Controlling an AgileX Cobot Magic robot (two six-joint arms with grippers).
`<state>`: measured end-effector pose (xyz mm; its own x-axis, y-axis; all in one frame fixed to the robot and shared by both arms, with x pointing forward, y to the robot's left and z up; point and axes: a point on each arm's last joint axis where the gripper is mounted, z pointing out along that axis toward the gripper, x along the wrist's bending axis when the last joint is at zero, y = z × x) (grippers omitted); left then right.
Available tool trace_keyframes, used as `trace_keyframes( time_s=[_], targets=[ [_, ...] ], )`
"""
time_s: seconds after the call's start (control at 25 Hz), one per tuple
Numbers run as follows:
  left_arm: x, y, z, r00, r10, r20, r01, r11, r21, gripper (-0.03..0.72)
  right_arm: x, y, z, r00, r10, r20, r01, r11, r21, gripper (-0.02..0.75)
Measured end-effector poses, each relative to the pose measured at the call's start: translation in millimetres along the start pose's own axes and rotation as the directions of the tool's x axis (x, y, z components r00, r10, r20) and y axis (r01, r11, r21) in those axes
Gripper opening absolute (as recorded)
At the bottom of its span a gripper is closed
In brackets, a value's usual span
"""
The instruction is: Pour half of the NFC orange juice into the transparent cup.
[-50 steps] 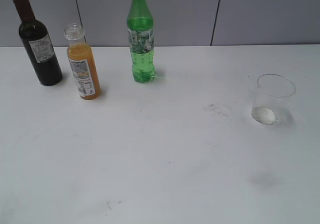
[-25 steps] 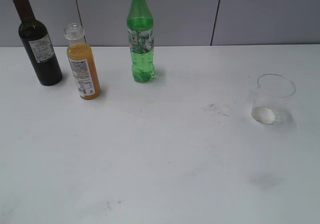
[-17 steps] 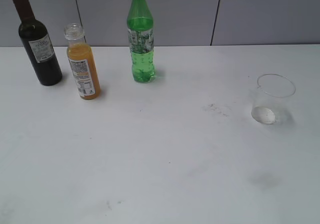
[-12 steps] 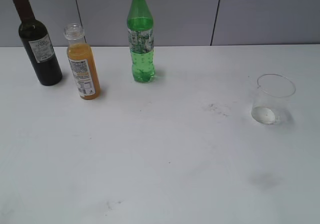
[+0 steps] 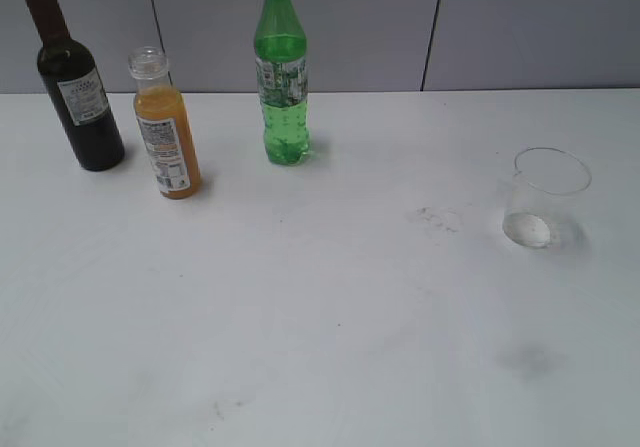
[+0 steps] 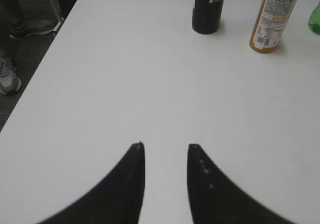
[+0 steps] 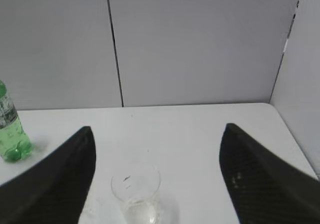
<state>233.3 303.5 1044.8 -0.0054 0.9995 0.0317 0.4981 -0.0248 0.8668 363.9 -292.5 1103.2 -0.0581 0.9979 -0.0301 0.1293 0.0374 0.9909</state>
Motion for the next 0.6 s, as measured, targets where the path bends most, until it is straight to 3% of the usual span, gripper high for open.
trace_keyframes(
  time_s=[0.32,0.6],
  targets=[
    [0.0,0.0,0.0,1.000,0.000,0.000,0.000,1.000,0.000,0.239,-3.0,-33.2,37.4,0.999,-0.015,0.045,0.020,0.995,-0.096,0.592],
    [0.0,0.0,0.0,1.000,0.000,0.000,0.000,1.000,0.000,0.239,18.6,-80.0,56.7,0.991,-0.042,-0.125,0.034,0.997,-0.063,0.592]
  ],
)
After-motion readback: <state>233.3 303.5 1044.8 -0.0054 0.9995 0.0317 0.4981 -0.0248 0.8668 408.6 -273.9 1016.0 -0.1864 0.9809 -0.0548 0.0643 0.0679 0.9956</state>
